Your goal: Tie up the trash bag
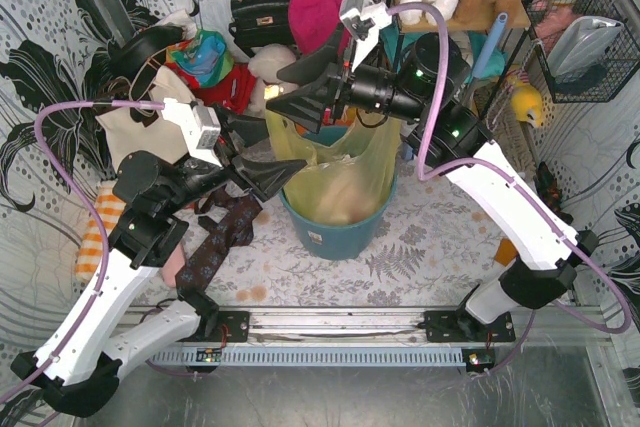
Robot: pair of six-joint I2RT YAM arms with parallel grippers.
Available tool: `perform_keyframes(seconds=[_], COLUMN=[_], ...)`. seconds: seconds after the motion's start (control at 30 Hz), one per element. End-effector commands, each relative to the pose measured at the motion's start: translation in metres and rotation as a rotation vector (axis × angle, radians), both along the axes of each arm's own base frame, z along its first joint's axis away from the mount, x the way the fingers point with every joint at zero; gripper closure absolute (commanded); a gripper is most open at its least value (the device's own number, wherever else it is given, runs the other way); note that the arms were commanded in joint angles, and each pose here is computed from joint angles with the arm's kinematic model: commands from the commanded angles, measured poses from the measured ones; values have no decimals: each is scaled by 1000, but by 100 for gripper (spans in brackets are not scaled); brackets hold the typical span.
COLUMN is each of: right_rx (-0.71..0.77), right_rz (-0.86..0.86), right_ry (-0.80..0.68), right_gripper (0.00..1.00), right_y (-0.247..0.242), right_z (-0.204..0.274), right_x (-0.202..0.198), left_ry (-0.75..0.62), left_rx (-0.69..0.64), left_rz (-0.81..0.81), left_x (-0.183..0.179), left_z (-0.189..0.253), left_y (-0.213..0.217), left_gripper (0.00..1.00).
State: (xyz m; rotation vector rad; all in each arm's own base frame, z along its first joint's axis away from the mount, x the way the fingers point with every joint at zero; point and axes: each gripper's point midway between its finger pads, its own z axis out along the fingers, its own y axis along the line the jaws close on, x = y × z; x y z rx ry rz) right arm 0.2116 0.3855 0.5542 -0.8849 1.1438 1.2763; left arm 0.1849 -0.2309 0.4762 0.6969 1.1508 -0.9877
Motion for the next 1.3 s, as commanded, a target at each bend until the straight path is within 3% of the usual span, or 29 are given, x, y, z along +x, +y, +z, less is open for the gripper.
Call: perform_keyframes(seconds=[0.0, 0.2, 0.33, 0.67, 0.87, 1.0, 1.27], right_rx=[-8, -2, 0, 9, 3, -1, 10], right_rz=[-52, -43, -30, 25, 26, 11, -26], right_ry=[5, -6, -8, -13, -14, -17, -26], right_gripper=[40, 83, 100, 100, 100, 100, 100], right_y=[3, 4, 4, 5, 3, 0, -7], right_z=[4, 8, 9, 11, 12, 12, 15], right_x=[8, 4, 0, -12, -13, -13, -11], left_ry=[-52, -54, -62, -130, -156, -151, -169], left_rx=[-27, -28, -41, -74, -76, -85, -33], left_rz=[-2, 19, 61, 153, 188, 267, 291], left_x=[-4, -3, 1, 21, 37, 44, 23], left_z=[13, 15, 20, 45, 57, 59, 53], left_y=[2, 5, 11, 15, 12, 23, 40], left_gripper=[14, 14, 13, 10, 20, 21, 22])
